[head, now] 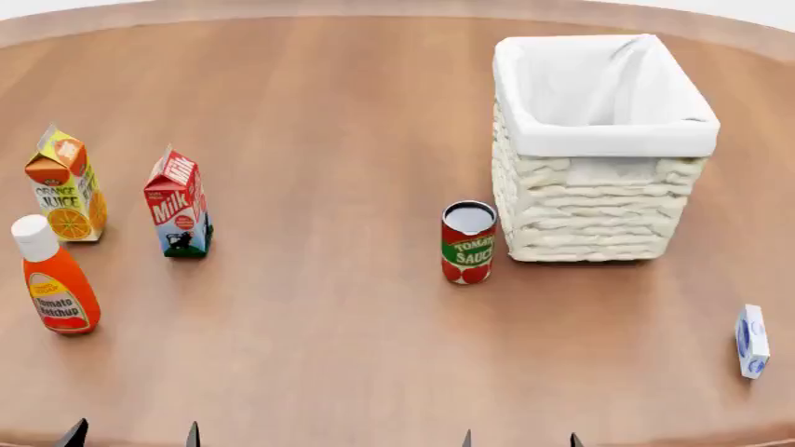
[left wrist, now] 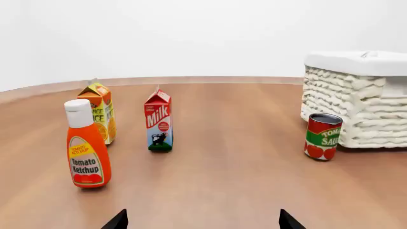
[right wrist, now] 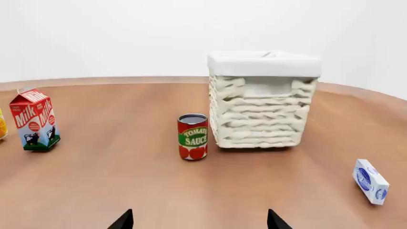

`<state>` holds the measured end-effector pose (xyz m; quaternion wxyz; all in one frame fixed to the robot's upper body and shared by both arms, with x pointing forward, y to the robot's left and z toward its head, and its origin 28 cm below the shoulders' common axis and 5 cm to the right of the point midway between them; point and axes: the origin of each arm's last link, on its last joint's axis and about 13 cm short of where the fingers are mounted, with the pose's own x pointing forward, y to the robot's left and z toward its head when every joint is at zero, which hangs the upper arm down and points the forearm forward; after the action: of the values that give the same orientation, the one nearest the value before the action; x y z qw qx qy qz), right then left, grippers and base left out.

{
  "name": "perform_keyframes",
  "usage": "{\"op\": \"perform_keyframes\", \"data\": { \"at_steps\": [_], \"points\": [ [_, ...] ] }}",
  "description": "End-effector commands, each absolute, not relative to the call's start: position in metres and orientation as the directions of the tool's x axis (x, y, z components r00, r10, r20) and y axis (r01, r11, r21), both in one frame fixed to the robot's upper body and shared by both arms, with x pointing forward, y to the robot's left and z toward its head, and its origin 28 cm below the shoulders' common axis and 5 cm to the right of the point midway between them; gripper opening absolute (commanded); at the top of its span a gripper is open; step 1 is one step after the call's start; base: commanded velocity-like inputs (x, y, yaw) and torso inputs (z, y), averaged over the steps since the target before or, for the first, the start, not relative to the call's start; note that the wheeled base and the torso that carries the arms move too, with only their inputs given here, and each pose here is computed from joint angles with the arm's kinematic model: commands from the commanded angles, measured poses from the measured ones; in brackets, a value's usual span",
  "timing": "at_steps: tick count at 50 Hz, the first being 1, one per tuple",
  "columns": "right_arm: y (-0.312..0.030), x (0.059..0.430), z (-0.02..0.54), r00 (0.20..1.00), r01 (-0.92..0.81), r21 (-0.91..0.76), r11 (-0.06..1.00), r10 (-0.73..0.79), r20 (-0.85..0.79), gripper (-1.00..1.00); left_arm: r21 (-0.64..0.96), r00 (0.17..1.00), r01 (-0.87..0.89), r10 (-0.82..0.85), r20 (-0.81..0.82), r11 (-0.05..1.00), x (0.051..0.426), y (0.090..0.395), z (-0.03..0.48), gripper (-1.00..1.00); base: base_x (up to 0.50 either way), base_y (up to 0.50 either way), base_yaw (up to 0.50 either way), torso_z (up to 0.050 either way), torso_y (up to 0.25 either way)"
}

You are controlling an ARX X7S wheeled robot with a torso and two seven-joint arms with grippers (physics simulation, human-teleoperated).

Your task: Pick the milk and place it in the basket.

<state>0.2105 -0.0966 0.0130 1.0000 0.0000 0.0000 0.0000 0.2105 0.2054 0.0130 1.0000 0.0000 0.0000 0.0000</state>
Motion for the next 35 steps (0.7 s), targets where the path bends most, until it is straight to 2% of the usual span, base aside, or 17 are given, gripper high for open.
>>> {"op": "perform_keyframes", "data": {
  "at_steps": [1, 15, 16, 17, 19, 27, 35],
  "points": [
    [-0.097, 0.211, 0.014, 1.0, 0.005, -0.013, 1.0, -0.005, -0.01, 1.0, -0.001, 1.0, -0.003, 0.003, 0.0, 1.0, 0.211, 0.206, 0.013, 1.0, 0.0, 0.0, 0.0, 0.0, 0.0],
    [-0.096, 0.213, 0.011, 0.998, 0.042, -0.032, 0.999, -0.043, -0.044, 1.0, 0.003, 1.0, 0.001, -0.001, -0.005, 1.0, 0.212, 0.206, 0.011, 1.0, 0.0, 0.0, 0.0, 0.0, 0.0],
    [-0.093, 0.22, -0.029, 0.994, 0.058, 0.012, 0.998, -0.059, 0.094, 1.0, 0.029, 0.986, -0.007, 0.002, 0.167, 1.0, 0.241, 0.198, -0.013, 1.0, 0.0, 0.0, 0.0, 0.0, 0.0],
    [-0.099, 0.203, -0.027, 1.0, 0.012, -0.001, 1.0, -0.012, 0.009, 1.0, 0.001, 1.0, -0.01, 0.01, 0.014, 1.0, 0.204, 0.208, -0.026, 1.0, 0.0, 0.0, 0.0, 0.0, 0.0],
    [-0.097, 0.211, 0.012, 1.0, 0.002, 0.004, 1.0, -0.002, -0.002, 1.0, 0.009, 1.0, 0.001, -0.001, 0.002, 1.0, 0.211, 0.206, 0.012, 1.0, 0.0, 0.0, 0.0, 0.0, 0.0],
    [-0.098, 0.212, 0.01, 0.999, 0.036, 0.005, 0.999, -0.036, -0.003, 1.0, 0.019, 1.0, -0.012, 0.012, -0.009, 1.0, 0.213, 0.208, 0.008, 1.0, 0.0, 0.0, 0.0, 0.0, 0.0],
    [-0.096, 0.213, 0.009, 0.999, 0.031, 0.005, 1.0, -0.031, -0.014, 1.0, 0.027, 1.0, -0.017, 0.017, -0.016, 0.999, 0.214, 0.209, 0.005, 1.0, 0.0, 0.5, 0.0, 0.0, 0.0]
  ]
}}
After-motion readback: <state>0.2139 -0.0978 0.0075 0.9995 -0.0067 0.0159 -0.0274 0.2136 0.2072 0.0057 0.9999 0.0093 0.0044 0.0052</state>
